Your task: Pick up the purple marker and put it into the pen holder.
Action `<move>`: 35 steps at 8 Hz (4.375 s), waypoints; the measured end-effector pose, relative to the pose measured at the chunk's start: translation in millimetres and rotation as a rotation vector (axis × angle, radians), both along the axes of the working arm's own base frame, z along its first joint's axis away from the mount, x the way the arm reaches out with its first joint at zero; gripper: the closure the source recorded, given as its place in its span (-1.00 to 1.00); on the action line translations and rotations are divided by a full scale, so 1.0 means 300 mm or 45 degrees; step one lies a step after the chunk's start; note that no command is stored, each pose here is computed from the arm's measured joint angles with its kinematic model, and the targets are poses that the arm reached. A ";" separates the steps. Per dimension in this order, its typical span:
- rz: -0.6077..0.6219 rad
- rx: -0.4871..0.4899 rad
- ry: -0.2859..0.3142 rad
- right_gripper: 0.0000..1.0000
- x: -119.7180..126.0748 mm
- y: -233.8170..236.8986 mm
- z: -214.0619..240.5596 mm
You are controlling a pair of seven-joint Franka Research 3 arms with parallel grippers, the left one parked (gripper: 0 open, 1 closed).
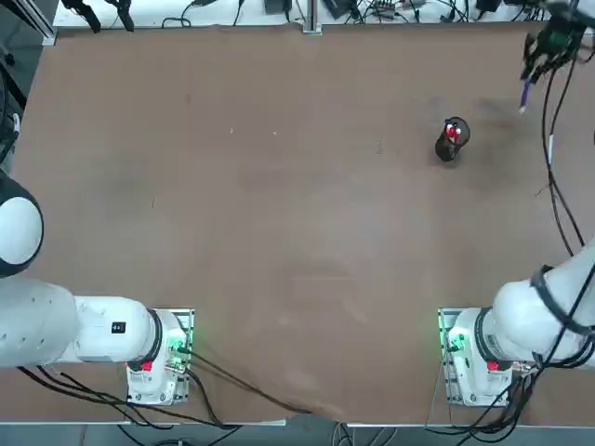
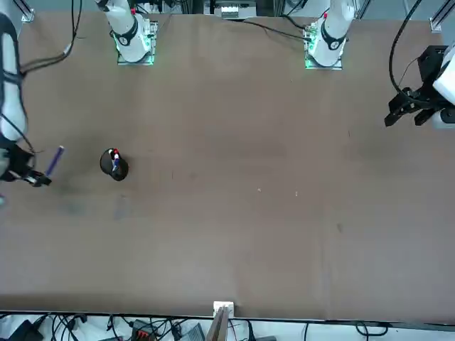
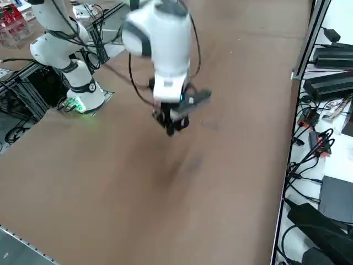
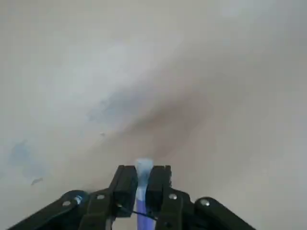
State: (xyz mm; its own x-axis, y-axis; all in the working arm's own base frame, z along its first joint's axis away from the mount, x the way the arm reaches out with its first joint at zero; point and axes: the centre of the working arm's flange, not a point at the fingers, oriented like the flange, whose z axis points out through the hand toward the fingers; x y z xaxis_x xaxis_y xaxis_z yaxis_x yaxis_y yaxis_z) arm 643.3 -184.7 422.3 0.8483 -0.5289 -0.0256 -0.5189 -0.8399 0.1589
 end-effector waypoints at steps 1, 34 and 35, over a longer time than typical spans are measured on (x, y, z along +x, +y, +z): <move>-0.082 -0.109 0.007 0.70 0.017 0.055 0.066; -0.852 -1.040 -0.002 -1.00 -0.103 0.966 -0.125; -0.752 -0.897 0.114 -1.00 -0.101 0.918 -0.085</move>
State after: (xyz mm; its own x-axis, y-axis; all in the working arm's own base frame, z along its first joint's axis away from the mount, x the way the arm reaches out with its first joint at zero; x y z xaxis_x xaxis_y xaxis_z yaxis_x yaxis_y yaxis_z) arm 613.1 90.8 396.8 0.4463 -0.7932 0.4143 -0.7935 -0.1367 0.5930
